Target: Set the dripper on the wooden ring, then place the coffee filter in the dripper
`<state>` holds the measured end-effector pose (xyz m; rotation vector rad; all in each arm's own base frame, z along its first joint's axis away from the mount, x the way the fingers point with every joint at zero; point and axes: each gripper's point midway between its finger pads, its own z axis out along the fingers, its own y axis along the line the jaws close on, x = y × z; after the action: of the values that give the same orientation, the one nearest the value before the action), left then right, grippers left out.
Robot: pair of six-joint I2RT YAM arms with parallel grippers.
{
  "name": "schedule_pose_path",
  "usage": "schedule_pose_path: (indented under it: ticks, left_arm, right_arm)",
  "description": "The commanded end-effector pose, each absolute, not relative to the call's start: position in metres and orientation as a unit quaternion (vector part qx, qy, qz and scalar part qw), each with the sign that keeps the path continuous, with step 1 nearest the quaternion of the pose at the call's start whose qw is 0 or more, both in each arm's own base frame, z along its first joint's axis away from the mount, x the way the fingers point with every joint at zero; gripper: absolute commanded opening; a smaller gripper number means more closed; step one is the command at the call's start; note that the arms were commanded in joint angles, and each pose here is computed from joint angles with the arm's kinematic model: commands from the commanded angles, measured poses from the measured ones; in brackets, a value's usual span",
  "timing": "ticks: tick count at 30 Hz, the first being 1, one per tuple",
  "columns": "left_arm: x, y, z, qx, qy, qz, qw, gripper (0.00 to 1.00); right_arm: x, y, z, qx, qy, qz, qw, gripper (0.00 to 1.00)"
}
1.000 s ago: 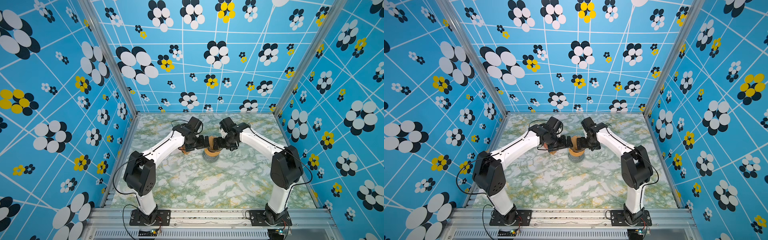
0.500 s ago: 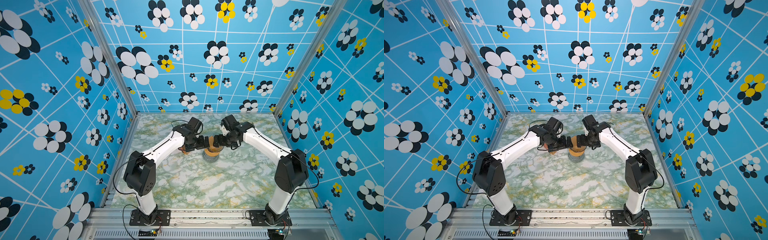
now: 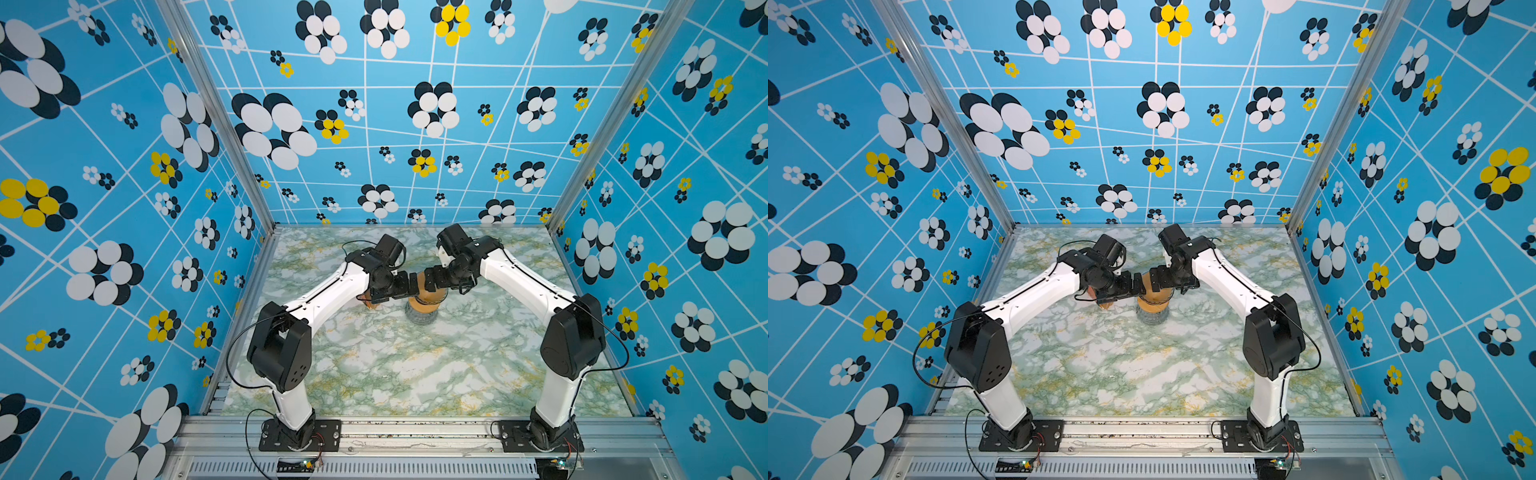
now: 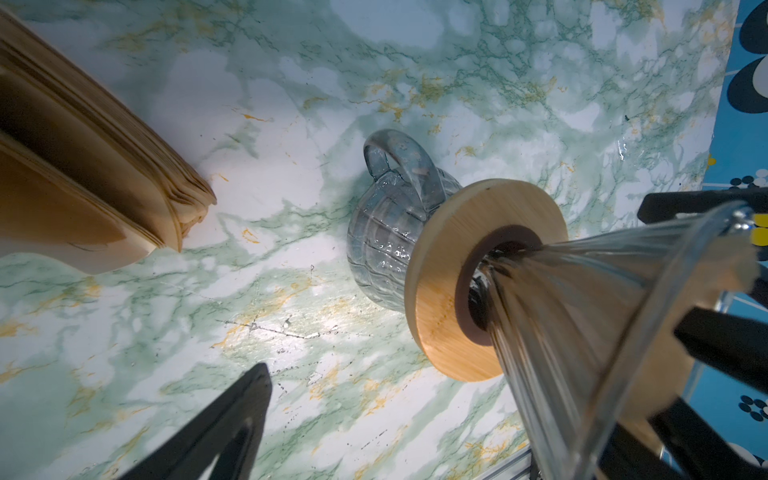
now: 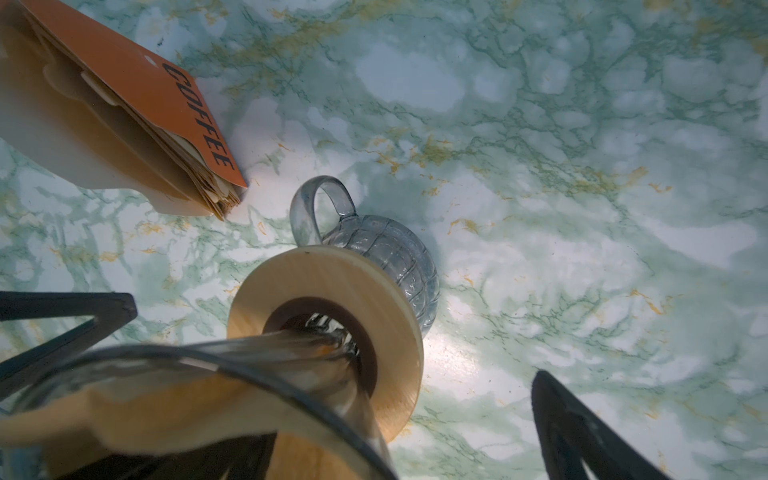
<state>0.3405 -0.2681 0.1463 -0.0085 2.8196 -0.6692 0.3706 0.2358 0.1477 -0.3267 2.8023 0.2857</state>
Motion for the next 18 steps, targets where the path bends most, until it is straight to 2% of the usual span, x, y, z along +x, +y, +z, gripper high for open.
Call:
schedule_pose_path:
  ticks: [1,18]
  left_arm:
    - [0.338,-0.265,0.146,-0.007,0.967,-0.228,0.116,1.0]
    - [0.337,-0.264,0.145,-0.007,0.967,-0.227,0.116,1.0]
  right_arm:
    - [0.366,0.231,0.14,-0.128,0.981,0.069,0.131,0.95]
    - [0.371,0.237,0.12,-0.122,0.986,0.062,0.094,0.96]
